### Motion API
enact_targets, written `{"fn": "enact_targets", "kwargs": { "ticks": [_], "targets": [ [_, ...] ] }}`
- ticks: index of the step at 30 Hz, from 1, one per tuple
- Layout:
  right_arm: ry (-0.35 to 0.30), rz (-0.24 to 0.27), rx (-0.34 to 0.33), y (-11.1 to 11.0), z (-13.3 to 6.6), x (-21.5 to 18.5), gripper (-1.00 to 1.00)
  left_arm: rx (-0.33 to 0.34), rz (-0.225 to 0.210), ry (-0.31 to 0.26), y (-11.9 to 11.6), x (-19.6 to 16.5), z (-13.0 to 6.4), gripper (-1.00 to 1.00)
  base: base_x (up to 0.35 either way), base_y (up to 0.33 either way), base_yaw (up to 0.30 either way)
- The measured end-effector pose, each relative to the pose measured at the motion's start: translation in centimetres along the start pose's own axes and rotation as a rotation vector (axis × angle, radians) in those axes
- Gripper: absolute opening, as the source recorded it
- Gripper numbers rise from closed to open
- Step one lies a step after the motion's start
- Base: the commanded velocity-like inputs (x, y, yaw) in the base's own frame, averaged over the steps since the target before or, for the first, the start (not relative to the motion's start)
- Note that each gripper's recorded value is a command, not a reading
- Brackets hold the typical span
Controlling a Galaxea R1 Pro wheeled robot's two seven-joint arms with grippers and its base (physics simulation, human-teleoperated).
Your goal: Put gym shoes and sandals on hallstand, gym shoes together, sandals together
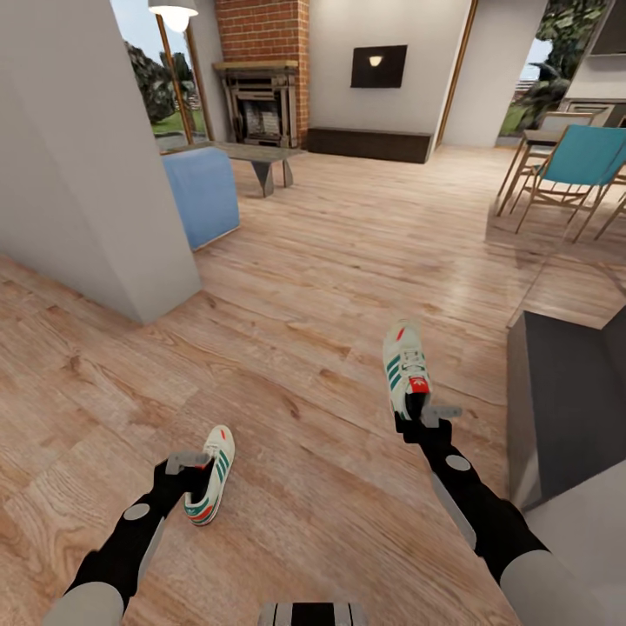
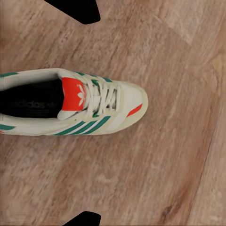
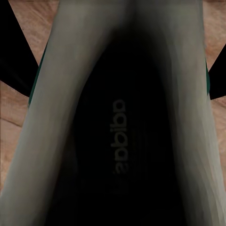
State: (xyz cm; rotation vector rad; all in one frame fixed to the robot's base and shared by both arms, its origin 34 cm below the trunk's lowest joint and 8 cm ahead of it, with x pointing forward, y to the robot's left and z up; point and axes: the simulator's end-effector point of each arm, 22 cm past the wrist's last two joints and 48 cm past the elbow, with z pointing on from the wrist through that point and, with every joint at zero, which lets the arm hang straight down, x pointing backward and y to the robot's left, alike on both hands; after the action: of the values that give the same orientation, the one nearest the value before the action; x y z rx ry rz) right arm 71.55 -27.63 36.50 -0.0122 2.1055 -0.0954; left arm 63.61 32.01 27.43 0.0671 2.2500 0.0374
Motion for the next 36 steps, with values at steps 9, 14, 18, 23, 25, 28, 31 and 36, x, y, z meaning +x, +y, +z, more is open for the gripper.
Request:
{"fn": "enact_targets", "kwargs": {
  "ticks": [9, 14, 18, 23, 25, 28, 31, 36],
  "targets": [
    [0.04, -0.002, -0.001, 0.1, 0.8, 2.6, -1.0, 0.0, 0.001, 0.034, -0.1, 2.2, 0.7, 1.0, 0.0, 0.0, 0.0],
    [0.066, -0.003, -0.002, 0.2, 1.3, 4.3, -1.0, -0.001, 0.0, 0.059, -0.1, 3.8, 1.1, 1.0, 0.0, 0.0, 0.0],
    [0.09, -0.005, -0.003, 0.3, 1.6, 5.8, -1.0, -0.004, -0.006, 0.08, 0.1, 5.1, 1.4, 1.0, 0.0, 0.0, 0.0],
    [0.118, -0.007, -0.004, 0.4, 2.1, 7.6, -1.0, -0.005, -0.008, 0.107, 0.1, 6.8, 1.7, 1.0, 0.0, 0.0, 0.072],
    [0.12, -0.007, -0.004, 0.4, 2.1, 7.8, -1.0, -0.005, -0.007, 0.109, 0.1, 6.9, 1.8, 1.0, 0.0, 0.0, 0.157],
    [0.123, -0.008, -0.005, 0.5, 2.1, 8.0, -1.0, -0.006, -0.007, 0.112, 0.2, 7.1, 1.8, 1.0, 0.0, 0.0, 0.156],
    [0.125, -0.008, -0.005, 0.5, 2.2, 8.1, -1.0, -0.009, -0.007, 0.113, 0.4, 7.2, 1.8, 1.0, 0.0, 0.0, 0.083],
    [0.084, -0.002, -0.019, 1.2, 2.2, 6.2, -1.0, -0.01, -0.007, 0.115, 0.4, 7.4, 1.8, 1.0, 0.0, 0.0, 0.02]
  ]
}}
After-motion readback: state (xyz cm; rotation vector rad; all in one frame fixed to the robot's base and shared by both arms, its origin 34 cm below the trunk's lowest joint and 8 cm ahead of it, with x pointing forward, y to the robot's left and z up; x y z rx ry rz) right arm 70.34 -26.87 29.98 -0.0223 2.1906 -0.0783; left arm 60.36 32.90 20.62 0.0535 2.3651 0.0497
